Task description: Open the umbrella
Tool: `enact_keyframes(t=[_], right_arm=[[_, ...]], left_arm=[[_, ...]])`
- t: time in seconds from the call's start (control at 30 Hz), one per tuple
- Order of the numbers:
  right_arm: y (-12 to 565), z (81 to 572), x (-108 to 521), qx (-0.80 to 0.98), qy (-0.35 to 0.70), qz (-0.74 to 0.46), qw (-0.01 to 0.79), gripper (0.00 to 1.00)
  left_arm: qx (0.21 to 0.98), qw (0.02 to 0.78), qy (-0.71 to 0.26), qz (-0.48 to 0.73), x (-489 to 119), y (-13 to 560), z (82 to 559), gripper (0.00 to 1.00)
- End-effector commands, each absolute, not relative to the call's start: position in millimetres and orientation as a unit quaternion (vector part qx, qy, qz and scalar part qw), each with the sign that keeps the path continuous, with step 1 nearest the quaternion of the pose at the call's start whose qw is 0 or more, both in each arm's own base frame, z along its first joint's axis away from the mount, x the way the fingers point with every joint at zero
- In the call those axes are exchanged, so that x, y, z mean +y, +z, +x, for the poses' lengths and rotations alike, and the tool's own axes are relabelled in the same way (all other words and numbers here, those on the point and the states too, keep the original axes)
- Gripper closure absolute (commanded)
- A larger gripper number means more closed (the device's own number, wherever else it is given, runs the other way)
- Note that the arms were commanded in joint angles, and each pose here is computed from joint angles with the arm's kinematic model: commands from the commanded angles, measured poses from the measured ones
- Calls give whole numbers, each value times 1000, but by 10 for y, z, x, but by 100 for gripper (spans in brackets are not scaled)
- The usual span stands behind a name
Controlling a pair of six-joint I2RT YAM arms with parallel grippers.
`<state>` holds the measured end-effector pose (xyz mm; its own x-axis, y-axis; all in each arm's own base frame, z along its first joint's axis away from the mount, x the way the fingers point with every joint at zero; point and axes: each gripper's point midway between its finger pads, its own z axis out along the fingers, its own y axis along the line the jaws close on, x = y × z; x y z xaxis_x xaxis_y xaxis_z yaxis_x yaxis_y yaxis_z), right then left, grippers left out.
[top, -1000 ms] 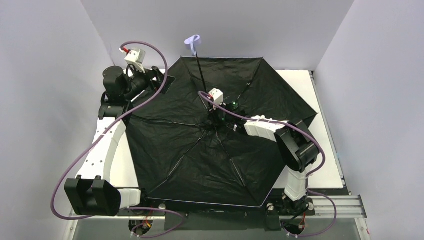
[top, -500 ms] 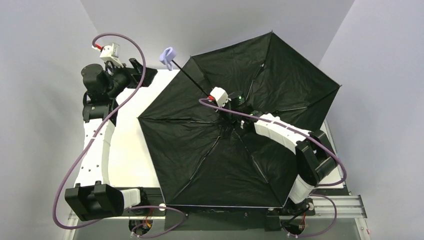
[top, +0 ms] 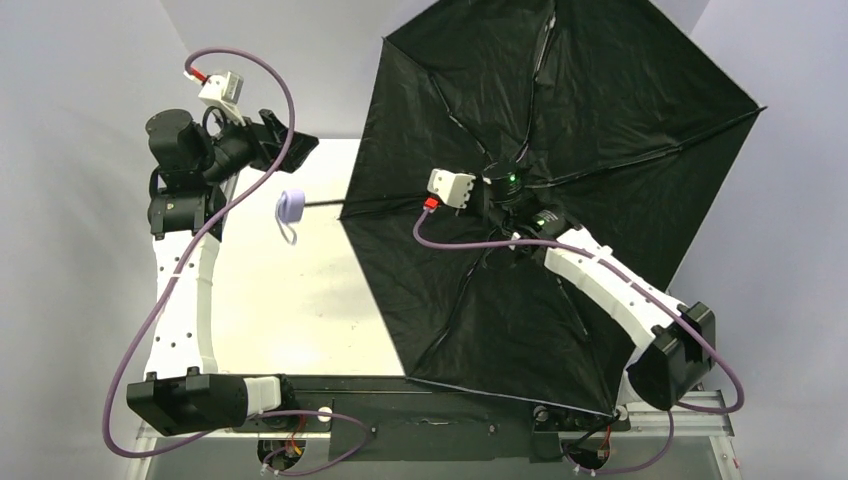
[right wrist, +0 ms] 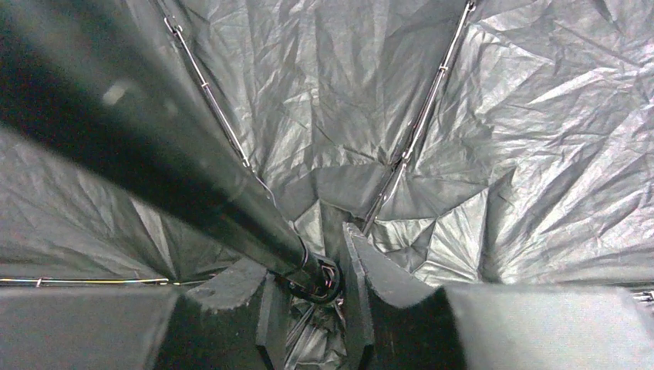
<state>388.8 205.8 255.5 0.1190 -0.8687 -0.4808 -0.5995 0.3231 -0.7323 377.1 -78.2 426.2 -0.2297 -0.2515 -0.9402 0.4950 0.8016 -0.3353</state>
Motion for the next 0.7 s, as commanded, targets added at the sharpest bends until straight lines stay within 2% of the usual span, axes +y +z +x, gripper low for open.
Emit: enact_keyframes(t=[0.0, 0.3, 0.4, 0.67], right_arm=[[3273, 3912, 1727, 558, -279, -609, 490, 100], [3848, 3823, 1442, 456, -402, -649, 458, 100], [3949, 3834, 1368, 435, -436, -654, 439, 100], [4251, 4007, 1394, 369, -471, -657, 458, 100]], left_arm=[[721, 609, -302, 136, -831, 4363, 3618, 3], [688, 539, -410, 262, -1298, 4404, 3125, 3], [698, 504, -408, 304, -1511, 4198, 2941, 3], [705, 427, -413, 388, -1972, 3671, 2471, 3]])
